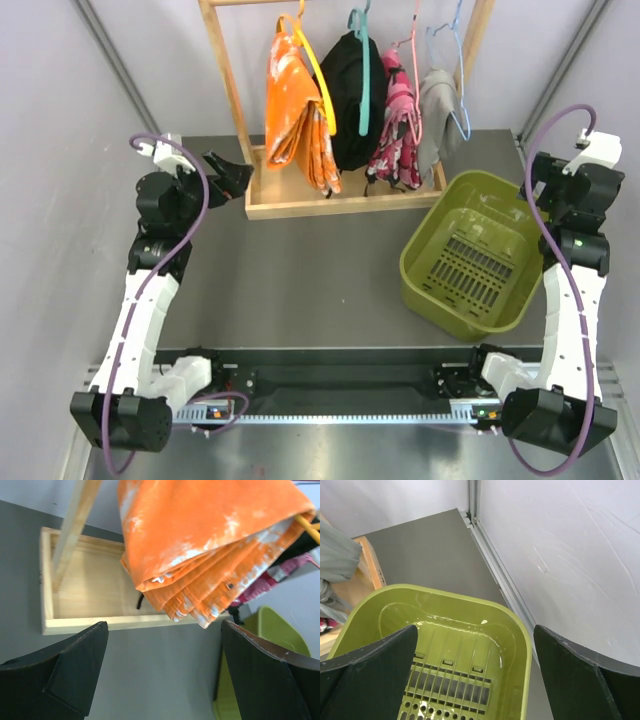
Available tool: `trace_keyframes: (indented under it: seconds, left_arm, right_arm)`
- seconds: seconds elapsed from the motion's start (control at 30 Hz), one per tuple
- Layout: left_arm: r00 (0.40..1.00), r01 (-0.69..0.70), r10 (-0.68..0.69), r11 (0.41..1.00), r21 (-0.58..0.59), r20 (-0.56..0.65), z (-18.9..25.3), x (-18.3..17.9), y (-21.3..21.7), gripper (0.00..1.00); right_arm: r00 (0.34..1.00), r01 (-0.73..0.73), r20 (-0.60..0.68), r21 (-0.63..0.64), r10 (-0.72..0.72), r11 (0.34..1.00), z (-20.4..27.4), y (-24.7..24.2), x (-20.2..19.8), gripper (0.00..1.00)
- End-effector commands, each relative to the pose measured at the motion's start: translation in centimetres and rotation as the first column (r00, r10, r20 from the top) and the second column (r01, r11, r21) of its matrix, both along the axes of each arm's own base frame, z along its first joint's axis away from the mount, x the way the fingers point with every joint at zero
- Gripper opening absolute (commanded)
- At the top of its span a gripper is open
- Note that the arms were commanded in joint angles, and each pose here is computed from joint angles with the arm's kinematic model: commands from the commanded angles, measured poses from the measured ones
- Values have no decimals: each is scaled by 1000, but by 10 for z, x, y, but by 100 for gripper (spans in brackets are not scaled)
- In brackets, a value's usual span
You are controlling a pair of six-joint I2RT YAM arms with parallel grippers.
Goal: Remove the trousers from the hanger
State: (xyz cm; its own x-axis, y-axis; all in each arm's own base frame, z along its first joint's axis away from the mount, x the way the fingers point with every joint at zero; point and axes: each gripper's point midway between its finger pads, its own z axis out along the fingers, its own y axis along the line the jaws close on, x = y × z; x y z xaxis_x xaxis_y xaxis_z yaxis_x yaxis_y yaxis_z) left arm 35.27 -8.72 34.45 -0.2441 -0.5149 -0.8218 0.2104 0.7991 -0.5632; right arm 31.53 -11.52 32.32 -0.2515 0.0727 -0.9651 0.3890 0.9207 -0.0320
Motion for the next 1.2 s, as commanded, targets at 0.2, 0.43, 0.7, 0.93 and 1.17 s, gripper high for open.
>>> trace_keyframes:
  seconds: [0.2, 0.43, 0.7, 0.93, 1.17]
  left_arm:
    - [981, 176, -172, 984, -35, 87, 68, -21, -42, 99]
    - [978, 188, -192, 981, 46, 79, 91, -17, -79, 99]
    - [976, 188, -191, 982, 39, 102, 130, -1, -115, 99]
    - [981, 158, -156, 987, -7, 116, 156, 30, -146, 97]
    - [991, 4, -1, 1000, -17, 135, 179, 77, -157, 93]
  right_arm:
    - [962, -260, 42, -168, 271, 951, 30, 33, 11, 100]
    - [849, -524, -81, -267, 523, 809, 16, 74, 4, 100]
    - [765, -642, -71, -178, 641, 746, 14, 103, -3, 100]
    - [766, -641, -34, -121, 642, 758, 16, 109, -5, 100]
    - [767, -640, -16, -87, 642, 763, 11, 113, -10, 100]
